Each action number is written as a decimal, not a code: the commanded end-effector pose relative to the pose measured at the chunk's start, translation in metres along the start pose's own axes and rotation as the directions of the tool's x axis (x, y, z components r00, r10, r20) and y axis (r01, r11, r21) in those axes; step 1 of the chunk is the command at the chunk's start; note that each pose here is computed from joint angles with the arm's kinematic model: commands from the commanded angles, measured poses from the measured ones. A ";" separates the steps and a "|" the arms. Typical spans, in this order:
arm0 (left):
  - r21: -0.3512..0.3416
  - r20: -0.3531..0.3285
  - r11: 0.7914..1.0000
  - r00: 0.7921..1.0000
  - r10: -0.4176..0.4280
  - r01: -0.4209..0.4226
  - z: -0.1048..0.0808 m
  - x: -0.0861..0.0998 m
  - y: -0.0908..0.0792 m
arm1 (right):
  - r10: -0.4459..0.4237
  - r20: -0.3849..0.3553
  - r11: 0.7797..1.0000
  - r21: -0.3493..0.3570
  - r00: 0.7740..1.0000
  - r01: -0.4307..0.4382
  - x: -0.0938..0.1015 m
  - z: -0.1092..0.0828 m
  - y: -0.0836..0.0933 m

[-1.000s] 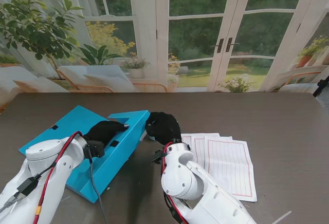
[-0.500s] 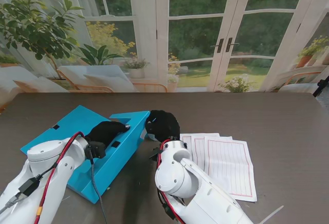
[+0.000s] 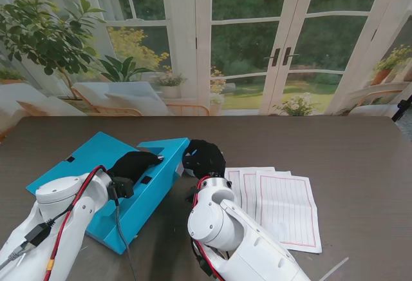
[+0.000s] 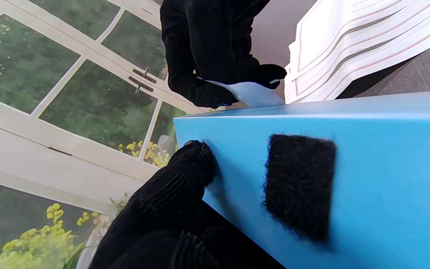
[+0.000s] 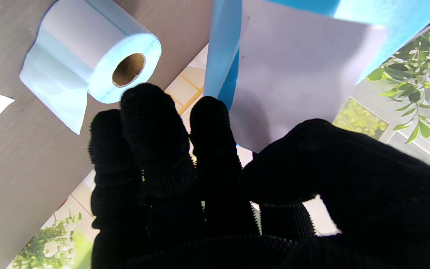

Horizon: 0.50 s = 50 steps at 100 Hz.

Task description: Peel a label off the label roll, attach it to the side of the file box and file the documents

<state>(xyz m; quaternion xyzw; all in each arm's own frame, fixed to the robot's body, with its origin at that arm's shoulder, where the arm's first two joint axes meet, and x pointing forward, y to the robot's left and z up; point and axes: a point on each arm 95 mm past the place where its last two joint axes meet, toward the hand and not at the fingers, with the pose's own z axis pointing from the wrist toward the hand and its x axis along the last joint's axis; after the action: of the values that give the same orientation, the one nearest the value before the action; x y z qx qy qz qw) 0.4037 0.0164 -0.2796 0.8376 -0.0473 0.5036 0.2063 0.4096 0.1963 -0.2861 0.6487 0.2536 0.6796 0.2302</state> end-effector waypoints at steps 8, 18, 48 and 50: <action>-0.031 -0.010 1.000 1.000 0.000 -0.001 0.000 0.002 0.005 | 0.016 0.021 1.000 0.015 1.000 -0.016 0.004 -0.003 -0.006; -0.033 -0.011 0.999 1.000 -0.004 0.003 0.001 0.002 0.006 | 0.016 0.039 1.000 0.006 0.999 -0.016 0.005 -0.003 -0.006; -0.037 -0.014 0.999 1.000 -0.007 0.006 0.002 0.002 0.007 | 0.022 0.063 1.000 0.002 0.998 -0.022 0.008 -0.004 -0.008; -0.036 -0.014 0.999 1.000 -0.007 0.006 0.002 0.002 0.007 | 0.022 0.065 1.000 0.002 0.998 -0.022 0.008 -0.004 -0.009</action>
<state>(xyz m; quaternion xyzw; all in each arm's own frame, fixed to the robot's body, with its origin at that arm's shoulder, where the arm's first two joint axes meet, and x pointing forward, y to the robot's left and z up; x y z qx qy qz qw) 0.4039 0.0144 -0.2804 0.8371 -0.0480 0.5030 0.2096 0.4083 0.2022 -0.2850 0.6685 0.2386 0.6630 0.2377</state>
